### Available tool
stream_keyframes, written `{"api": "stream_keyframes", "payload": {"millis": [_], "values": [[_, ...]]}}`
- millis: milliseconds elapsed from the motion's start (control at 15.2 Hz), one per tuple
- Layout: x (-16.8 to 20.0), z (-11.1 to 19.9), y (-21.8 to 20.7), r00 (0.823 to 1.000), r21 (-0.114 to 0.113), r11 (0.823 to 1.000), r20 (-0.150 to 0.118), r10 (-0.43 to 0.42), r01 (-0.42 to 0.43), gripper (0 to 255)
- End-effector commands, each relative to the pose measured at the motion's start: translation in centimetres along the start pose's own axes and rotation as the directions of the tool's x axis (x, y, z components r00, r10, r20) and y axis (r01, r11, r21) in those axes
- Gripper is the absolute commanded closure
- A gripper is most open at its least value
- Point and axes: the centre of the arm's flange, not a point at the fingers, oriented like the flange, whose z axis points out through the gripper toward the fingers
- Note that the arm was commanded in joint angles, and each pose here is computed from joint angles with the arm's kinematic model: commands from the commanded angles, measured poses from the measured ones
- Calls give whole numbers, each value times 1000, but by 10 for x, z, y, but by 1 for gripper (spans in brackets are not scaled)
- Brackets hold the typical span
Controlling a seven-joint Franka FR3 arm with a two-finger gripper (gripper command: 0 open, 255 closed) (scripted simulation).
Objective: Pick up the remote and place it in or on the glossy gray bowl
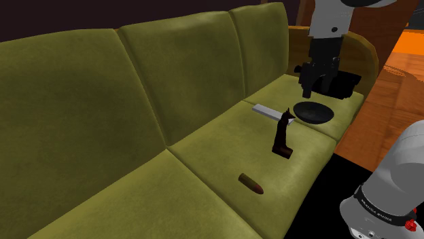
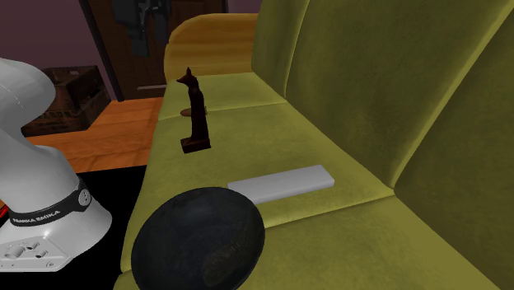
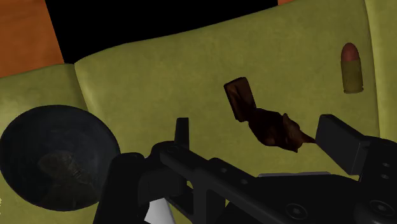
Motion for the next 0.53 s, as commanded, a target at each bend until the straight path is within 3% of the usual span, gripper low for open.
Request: {"api": "stream_keyframes", "payload": {"millis": [0,462], "values": [[0,0,0,1000,0,1000,0,0,0,0],[64,49,29,999,-19,1000,-49,-20,19,0]]}}
